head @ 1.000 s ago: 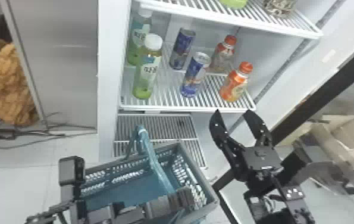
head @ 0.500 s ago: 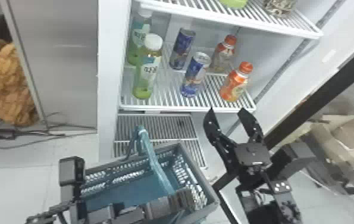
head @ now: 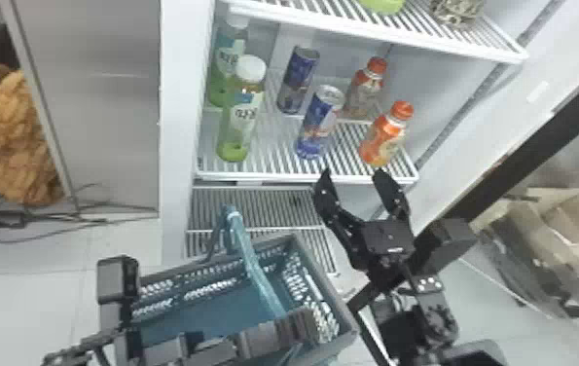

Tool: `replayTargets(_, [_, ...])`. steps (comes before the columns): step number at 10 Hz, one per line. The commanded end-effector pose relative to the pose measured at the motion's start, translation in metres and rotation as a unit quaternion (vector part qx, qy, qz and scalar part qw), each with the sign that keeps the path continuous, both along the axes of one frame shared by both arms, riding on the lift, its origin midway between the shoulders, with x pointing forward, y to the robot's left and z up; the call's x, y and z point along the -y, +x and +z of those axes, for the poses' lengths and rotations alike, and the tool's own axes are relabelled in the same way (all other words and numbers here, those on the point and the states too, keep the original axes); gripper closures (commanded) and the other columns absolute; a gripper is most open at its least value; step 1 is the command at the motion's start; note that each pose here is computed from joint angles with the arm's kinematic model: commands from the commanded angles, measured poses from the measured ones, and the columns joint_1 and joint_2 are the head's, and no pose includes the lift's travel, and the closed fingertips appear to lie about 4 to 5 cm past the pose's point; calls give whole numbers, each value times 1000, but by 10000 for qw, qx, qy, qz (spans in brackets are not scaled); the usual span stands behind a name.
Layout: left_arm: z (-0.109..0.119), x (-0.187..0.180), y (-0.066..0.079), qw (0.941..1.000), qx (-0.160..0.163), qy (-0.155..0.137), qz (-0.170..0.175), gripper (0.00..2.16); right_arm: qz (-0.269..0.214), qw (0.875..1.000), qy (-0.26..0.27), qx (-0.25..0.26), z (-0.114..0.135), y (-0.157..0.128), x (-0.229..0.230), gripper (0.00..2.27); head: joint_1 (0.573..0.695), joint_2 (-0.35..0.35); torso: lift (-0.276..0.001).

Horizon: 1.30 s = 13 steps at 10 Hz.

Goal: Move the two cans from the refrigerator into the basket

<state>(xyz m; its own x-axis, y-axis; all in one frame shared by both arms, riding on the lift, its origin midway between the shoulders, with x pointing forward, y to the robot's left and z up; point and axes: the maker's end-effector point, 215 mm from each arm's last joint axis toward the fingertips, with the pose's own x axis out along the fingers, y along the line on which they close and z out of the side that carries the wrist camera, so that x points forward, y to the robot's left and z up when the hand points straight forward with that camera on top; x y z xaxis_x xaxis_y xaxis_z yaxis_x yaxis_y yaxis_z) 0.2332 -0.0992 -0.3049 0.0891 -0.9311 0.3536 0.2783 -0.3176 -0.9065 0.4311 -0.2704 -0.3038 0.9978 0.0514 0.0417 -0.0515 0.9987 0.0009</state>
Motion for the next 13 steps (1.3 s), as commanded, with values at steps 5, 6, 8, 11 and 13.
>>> replayTargets(5, [0, 0, 1, 10000, -2, 0, 6, 1182, 110, 9997, -4, 202, -8, 48, -4, 202, 695, -350, -276])
replayTargets(6, [0, 1, 0, 10000, -10, -11, -3, 1181, 160, 9996, 22, 212, -11, 56, -8, 202, 695, -350, -276])
replayTargets(8, [0, 1, 0, 10000, -16, -2, -12, 1182, 182, 9995, 19, 250, -13, 71, -10, 202, 695, -350, -276])
replayTargets(11, [0, 2, 0, 10000, -30, -16, -4, 1181, 213, 9989, -29, 424, -7, 95, -9, 206, 695, -350, -276])
replayTargets(13, [-1, 2, 0, 10000, -48, -21, -11, 1181, 295, 9985, -47, 454, -8, 108, -14, 209, 695, -350, -276])
